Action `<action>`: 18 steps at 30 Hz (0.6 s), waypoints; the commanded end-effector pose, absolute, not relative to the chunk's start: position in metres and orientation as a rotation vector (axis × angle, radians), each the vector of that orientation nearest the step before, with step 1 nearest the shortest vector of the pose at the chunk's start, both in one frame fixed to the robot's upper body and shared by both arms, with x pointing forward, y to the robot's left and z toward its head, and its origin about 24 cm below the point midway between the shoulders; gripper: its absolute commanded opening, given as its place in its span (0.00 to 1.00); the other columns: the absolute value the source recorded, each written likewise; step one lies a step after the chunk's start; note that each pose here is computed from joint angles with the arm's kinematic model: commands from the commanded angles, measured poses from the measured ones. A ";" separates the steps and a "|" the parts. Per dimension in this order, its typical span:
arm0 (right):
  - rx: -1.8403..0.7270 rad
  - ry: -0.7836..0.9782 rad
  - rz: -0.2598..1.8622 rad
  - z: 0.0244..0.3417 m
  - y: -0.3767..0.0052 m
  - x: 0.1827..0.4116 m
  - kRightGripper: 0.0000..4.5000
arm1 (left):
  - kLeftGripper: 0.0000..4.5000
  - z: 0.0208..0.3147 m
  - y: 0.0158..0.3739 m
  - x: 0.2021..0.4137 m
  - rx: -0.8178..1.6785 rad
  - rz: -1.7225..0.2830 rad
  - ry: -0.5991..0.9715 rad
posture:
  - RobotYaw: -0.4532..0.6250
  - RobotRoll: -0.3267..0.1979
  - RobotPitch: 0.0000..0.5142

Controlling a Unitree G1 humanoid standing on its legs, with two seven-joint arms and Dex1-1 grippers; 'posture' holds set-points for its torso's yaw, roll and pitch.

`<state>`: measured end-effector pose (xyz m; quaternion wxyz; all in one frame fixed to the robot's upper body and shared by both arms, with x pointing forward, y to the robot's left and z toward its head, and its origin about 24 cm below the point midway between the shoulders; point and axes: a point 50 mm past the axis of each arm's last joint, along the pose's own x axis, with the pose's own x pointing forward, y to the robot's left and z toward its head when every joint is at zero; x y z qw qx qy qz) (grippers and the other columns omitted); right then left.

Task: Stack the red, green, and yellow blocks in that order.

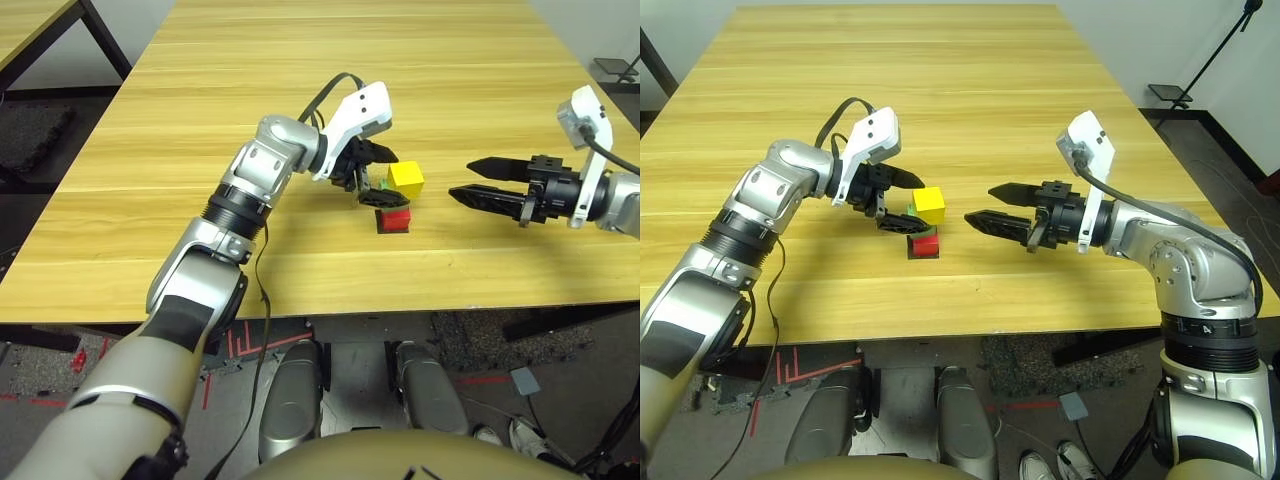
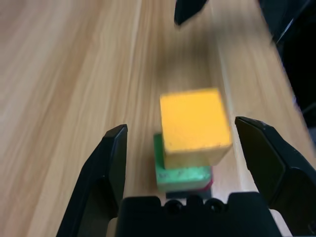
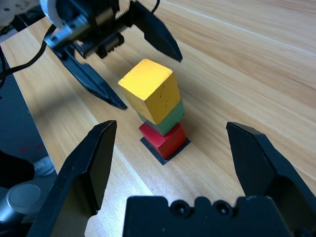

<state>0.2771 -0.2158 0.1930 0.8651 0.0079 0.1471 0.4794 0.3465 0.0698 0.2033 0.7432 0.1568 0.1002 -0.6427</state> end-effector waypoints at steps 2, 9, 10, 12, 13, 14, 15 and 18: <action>0.070 0.207 1.003 0.213 -0.216 0.282 1.00 | 0.99 0.249 0.079 0.332 0.081 -1.342 0.078 | 0.52 0.35 0.20; 0.270 -0.116 0.455 0.209 -0.264 0.330 1.00 | 0.99 0.252 0.150 0.334 -0.120 -0.697 -0.207 | 0.55 0.32 0.17; 0.270 -0.150 0.371 0.201 -0.275 0.335 1.00 | 0.99 0.241 0.165 0.332 -0.089 -0.586 -0.240 | 0.55 0.31 0.17; 0.238 -0.204 0.256 0.187 -0.292 0.341 1.00 | 0.99 0.220 0.185 0.326 -0.050 -0.399 -0.276 | 0.57 0.32 0.17; 0.221 -0.221 0.216 0.182 -0.298 0.342 1.00 | 0.99 0.213 0.191 0.323 -0.049 -0.332 -0.288 | 0.57 0.32 0.17; 0.211 -0.232 0.193 0.178 -0.302 0.343 1.00 | 0.99 0.207 0.195 0.321 -0.055 -0.277 -0.298 | 0.57 0.32 0.17; 0.201 -0.235 0.175 0.173 -0.308 0.344 1.00 | 0.99 0.201 0.198 0.319 -0.049 -0.231 -0.306 | 0.58 0.33 0.17; 0.177 -0.244 0.074 0.155 -0.326 0.343 1.00 | 0.99 0.170 0.214 0.304 0.013 -0.062 -0.296 | 0.57 0.33 0.17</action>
